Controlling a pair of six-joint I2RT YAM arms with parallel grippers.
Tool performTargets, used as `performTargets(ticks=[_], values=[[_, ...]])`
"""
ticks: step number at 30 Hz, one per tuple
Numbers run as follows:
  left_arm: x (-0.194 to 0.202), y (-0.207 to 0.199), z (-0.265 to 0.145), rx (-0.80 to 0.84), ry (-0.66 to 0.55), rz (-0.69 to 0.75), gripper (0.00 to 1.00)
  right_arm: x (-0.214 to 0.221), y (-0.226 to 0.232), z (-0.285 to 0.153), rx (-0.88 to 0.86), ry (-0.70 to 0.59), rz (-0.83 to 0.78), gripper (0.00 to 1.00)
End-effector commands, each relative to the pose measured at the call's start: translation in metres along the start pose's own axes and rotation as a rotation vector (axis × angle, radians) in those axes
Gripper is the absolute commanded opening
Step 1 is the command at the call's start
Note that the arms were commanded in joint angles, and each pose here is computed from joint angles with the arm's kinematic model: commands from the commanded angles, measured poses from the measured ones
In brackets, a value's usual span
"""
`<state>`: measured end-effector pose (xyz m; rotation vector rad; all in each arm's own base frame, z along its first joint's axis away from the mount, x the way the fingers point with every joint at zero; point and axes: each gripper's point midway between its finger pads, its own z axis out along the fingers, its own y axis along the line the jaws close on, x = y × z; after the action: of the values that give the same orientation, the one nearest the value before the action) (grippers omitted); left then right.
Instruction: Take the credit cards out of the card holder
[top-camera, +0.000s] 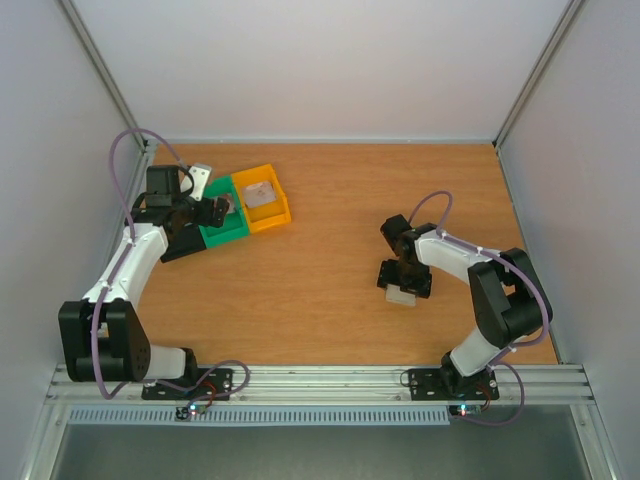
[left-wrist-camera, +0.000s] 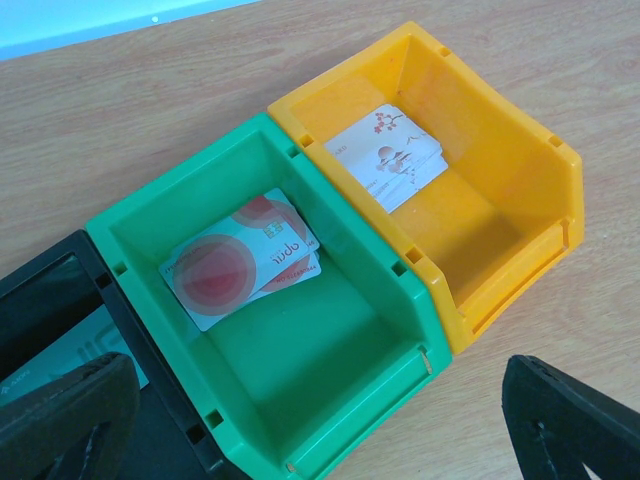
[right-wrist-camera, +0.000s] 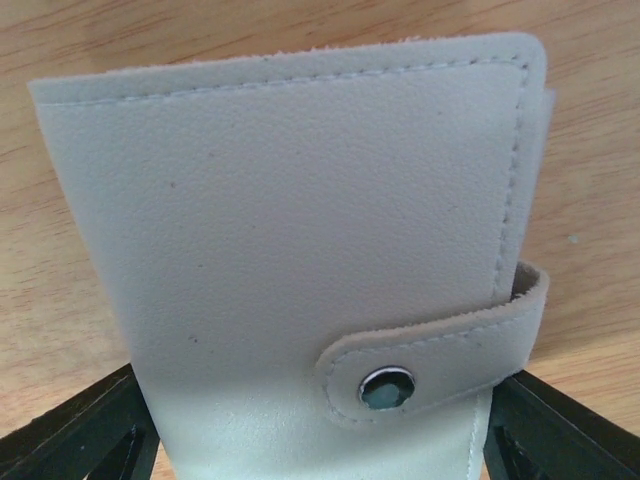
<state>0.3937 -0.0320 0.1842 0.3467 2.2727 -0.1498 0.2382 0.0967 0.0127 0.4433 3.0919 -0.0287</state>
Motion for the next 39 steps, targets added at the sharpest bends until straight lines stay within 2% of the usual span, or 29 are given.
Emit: performTargets(ticks=[1, 5, 9, 21, 24, 27, 30, 34, 39], values=[[-0.013, -0.002, -0.003, 0.011, -0.029, 0.019, 0.99, 0.01, -0.016, 0.016, 0.074, 0.035, 0.006, 0.81], [-0.014, -0.004, -0.004, 0.024, -0.032, 0.018, 0.99, 0.01, -0.02, 0.014, 0.094, 0.028, 0.0, 0.74], [-0.014, -0.007, -0.004, 0.042, -0.029, 0.013, 0.99, 0.005, -0.011, 0.004, 0.035, -0.008, -0.015, 0.69], [-0.03, -0.025, 0.001, 0.151, -0.042, -0.015, 0.99, -0.008, 0.008, -0.039, -0.114, -0.137, -0.084, 0.66], [-0.035, -0.051, -0.001, 0.229, -0.03, 0.012, 0.99, -0.01, 0.018, -0.05, -0.17, -0.163, -0.101, 0.65], [-0.044, -0.076, -0.016, 0.329, -0.011, 0.024, 0.99, -0.013, 0.036, -0.075, -0.24, -0.243, -0.144, 0.64], [-0.055, -0.106, -0.039, 0.433, 0.013, 0.038, 0.99, -0.018, 0.063, -0.116, -0.303, -0.373, -0.232, 0.63], [-0.066, -0.157, -0.076, 0.611, 0.05, 0.032, 0.99, -0.016, 0.12, -0.185, -0.466, -0.555, -0.384, 0.63], [-0.083, -0.209, -0.111, 0.825, 0.072, -0.025, 0.99, -0.003, 0.176, -0.245, -0.645, -0.691, -0.517, 0.63]])
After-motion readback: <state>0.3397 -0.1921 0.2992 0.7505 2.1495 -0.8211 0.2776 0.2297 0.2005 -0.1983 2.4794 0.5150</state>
